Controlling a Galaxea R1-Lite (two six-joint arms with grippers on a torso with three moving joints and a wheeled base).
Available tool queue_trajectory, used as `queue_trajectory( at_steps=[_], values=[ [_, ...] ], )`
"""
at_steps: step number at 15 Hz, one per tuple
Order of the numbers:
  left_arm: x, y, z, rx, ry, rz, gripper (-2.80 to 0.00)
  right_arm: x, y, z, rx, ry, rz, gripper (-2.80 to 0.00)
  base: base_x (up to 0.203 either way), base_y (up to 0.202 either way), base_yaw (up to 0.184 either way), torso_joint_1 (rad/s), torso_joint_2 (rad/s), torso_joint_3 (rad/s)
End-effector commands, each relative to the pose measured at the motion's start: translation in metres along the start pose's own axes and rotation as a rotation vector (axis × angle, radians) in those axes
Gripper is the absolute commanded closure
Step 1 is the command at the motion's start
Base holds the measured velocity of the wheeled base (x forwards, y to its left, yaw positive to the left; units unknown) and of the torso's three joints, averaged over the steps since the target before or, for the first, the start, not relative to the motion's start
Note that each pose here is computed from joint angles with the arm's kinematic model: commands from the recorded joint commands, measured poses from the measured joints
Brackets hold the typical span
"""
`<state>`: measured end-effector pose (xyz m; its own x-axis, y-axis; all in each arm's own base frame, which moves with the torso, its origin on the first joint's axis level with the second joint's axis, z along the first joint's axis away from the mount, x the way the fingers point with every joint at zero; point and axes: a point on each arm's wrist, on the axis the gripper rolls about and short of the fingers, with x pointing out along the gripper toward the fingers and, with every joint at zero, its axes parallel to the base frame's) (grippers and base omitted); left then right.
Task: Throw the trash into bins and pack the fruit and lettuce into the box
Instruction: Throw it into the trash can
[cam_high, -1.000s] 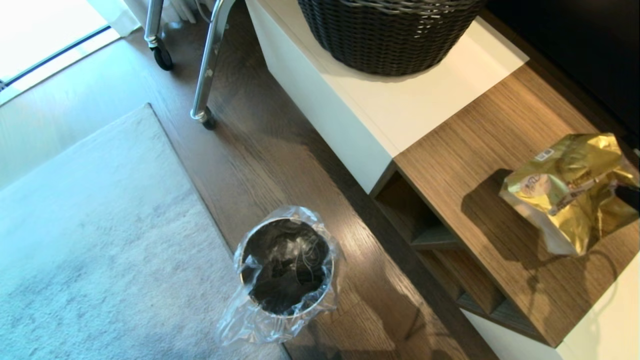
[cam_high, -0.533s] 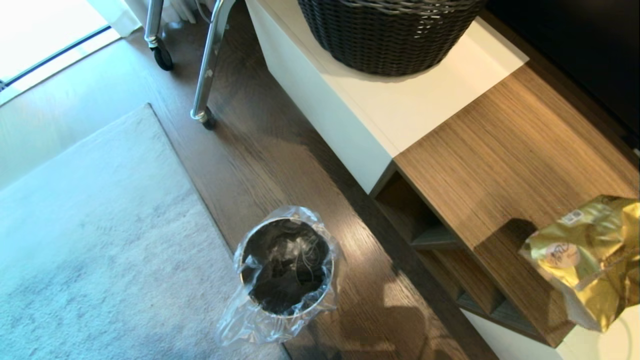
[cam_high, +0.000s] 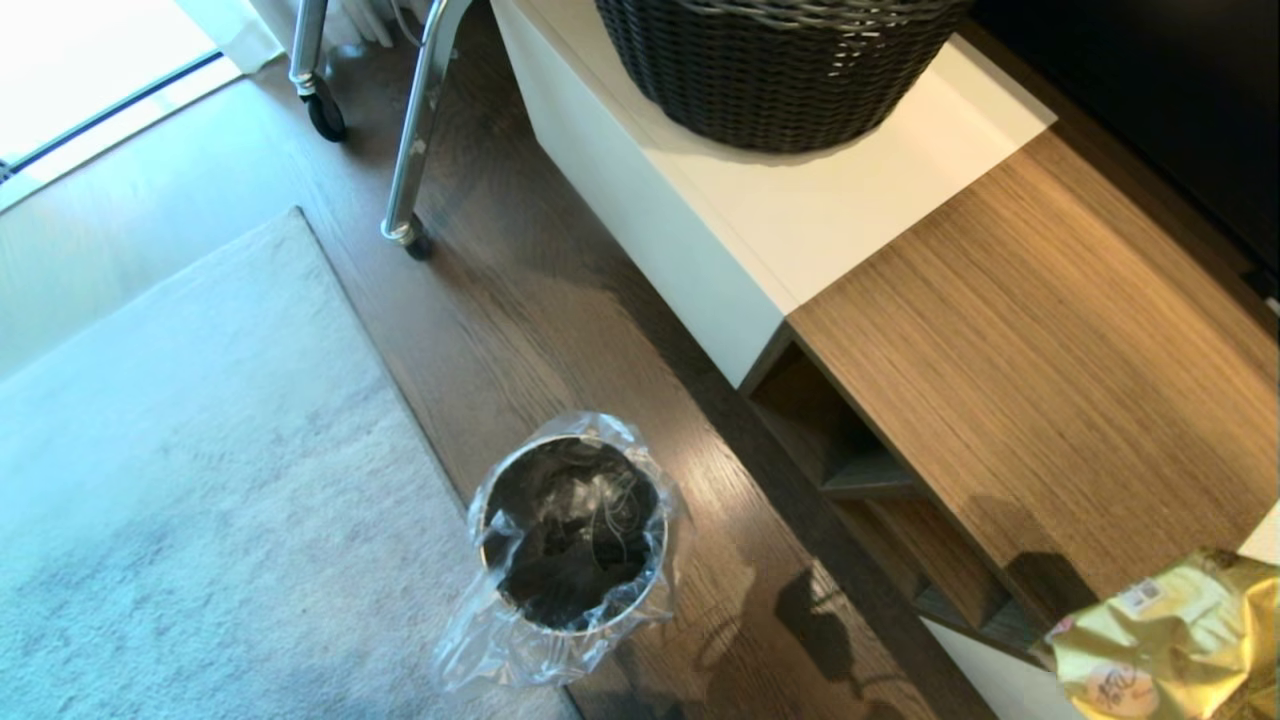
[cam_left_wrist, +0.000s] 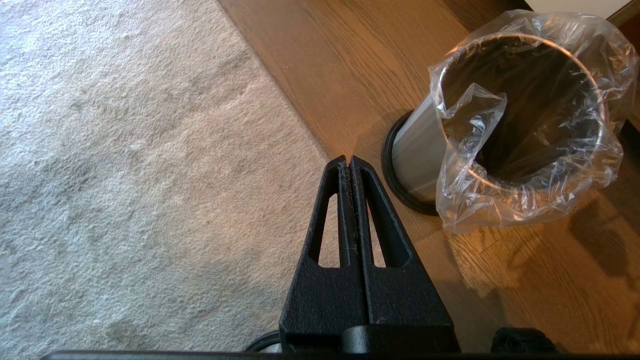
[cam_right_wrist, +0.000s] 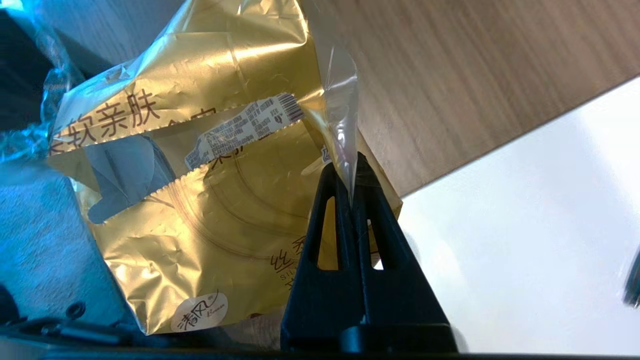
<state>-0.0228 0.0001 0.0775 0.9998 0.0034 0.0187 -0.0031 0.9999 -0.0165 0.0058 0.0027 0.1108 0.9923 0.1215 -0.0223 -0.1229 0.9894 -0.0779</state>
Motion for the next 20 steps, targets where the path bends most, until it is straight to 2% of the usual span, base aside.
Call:
queue_trajectory(
  at_steps=[1, 3, 12, 14, 15, 17, 20],
  values=[
    [0.0, 0.0, 0.0, 0.0, -0.001, 0.0, 0.0, -0.015, 0.003, -0.015, -0.004, -0.033, 0.009, 0.0, 0.0, 0.0, 0.0, 0.0, 0.0, 0.0],
    [0.0, 0.0, 0.0, 0.0, -0.001, 0.0, 0.0, -0.024, 0.005, -0.023, 0.002, -0.008, 0.009, 0.0, 0.0, 0.0, 0.0, 0.0, 0.0, 0.0],
    [0.0, 0.0, 0.0, 0.0, 0.0, 0.0, 0.0, -0.031, 0.005, -0.022, -0.033, -0.092, -0.004, 0.0, 0.0, 0.0, 0.0, 0.0, 0.0, 0.0],
    [0.0, 0.0, 0.0, 0.0, -0.001, 0.001, 0.0, -0.03, 0.005, -0.024, -0.069, -0.113, -0.008, 0.0, 0.0, 0.0, 0.0, 0.0, 0.0, 0.0],
    [0.0, 0.0, 0.0, -0.001, -0.001, 0.0, 0.0, -0.029, 0.004, -0.025, -0.057, -0.112, -0.045, 0.0, 0.0, 0.0, 0.0, 0.0, 0.0, 0.0],
    [0.0, 0.0, 0.0, -0.001, 0.0, 0.0, 0.0, -0.028, 0.003, -0.032, -0.02, -0.046, -0.108, 0.0, 0.0, 0.0, 0.0, 0.0, 0.0, 0.0],
    [0.0, 0.0, 0.0, 0.0, 0.0, 0.0, 0.0, -0.028, 0.004, -0.035, -0.005, -0.016, -0.094, 0.0, 0.0, 0.0, 0.0, 0.0, 0.0, 0.0]
  ],
)
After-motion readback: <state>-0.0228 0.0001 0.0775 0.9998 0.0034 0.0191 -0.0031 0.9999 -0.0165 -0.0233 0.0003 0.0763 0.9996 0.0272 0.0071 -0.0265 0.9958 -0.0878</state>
